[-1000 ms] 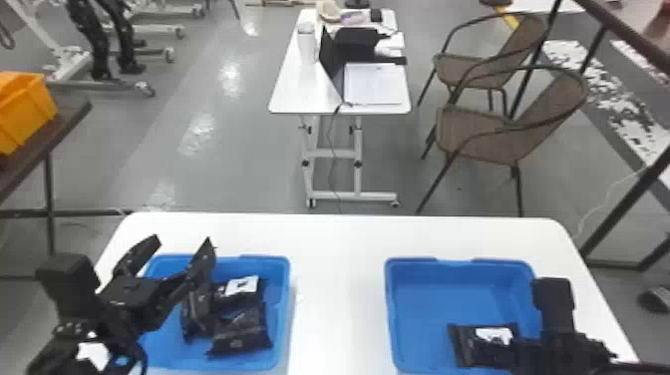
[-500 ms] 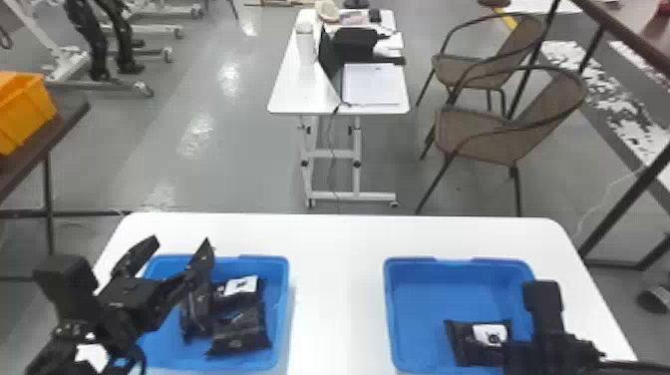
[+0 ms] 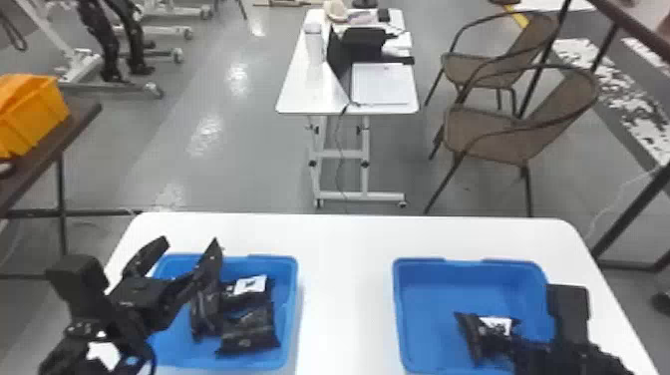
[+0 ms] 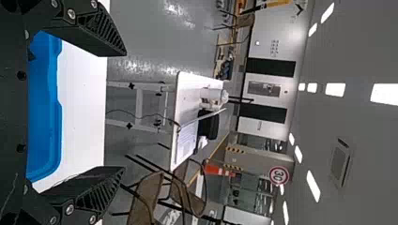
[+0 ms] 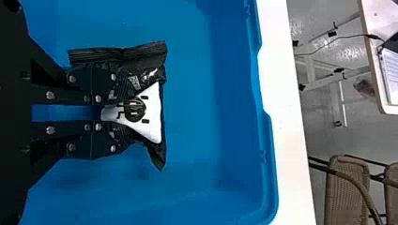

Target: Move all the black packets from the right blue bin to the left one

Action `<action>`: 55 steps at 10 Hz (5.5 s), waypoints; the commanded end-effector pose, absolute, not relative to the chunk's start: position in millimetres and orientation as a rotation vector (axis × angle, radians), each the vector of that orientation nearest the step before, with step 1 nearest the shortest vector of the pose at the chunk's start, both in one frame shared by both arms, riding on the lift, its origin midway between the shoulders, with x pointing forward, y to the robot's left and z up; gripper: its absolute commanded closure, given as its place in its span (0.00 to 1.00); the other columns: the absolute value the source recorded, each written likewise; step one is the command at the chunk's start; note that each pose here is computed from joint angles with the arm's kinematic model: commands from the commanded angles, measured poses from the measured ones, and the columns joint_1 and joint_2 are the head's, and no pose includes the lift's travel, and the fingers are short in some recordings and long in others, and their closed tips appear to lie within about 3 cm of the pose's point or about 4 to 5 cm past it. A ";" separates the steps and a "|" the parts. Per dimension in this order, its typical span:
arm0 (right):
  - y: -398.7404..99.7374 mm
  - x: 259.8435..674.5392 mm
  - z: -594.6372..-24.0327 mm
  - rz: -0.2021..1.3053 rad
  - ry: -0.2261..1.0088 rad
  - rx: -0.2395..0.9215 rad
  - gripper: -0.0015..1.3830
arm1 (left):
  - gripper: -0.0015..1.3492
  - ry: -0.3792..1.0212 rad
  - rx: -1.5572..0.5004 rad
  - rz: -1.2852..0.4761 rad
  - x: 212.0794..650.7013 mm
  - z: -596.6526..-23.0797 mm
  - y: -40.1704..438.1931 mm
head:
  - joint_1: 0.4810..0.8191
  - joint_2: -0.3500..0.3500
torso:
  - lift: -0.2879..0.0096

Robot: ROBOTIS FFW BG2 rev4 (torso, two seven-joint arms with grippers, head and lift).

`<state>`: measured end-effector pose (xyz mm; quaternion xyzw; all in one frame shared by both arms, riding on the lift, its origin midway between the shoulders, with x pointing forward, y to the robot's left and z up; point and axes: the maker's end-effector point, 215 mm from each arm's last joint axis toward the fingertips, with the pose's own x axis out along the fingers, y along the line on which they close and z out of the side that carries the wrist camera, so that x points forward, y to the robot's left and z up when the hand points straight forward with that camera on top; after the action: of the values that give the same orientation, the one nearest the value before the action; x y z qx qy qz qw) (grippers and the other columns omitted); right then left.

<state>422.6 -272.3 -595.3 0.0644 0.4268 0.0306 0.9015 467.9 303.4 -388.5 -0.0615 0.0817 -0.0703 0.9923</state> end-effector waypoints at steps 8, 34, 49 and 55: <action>-105.7 559.3 -382.3 0.506 0.361 0.341 0.93 | 0.13 0.083 -0.506 -0.180 482.5 -355.8 288.6 | 0.63 0.70 | 0.97; 90.0 529.6 -367.6 1.061 0.468 0.480 0.08 | 0.90 0.081 -0.599 -0.296 506.6 -339.9 215.8 | 0.63 0.94 | 0.97; -207.0 469.5 -379.1 0.224 0.117 0.101 0.16 | 0.10 -0.058 0.010 -0.017 415.1 -336.0 286.7 | 0.63 0.65 | 0.97; -228.9 372.9 -445.1 0.148 0.260 0.050 0.16 | 0.10 0.092 0.030 0.024 364.6 -387.4 278.7 | 0.63 0.65 | 0.97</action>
<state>377.4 -222.1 -445.4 0.0316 0.1308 0.0815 0.9875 366.6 283.0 -386.9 0.0150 0.0434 0.0140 0.9988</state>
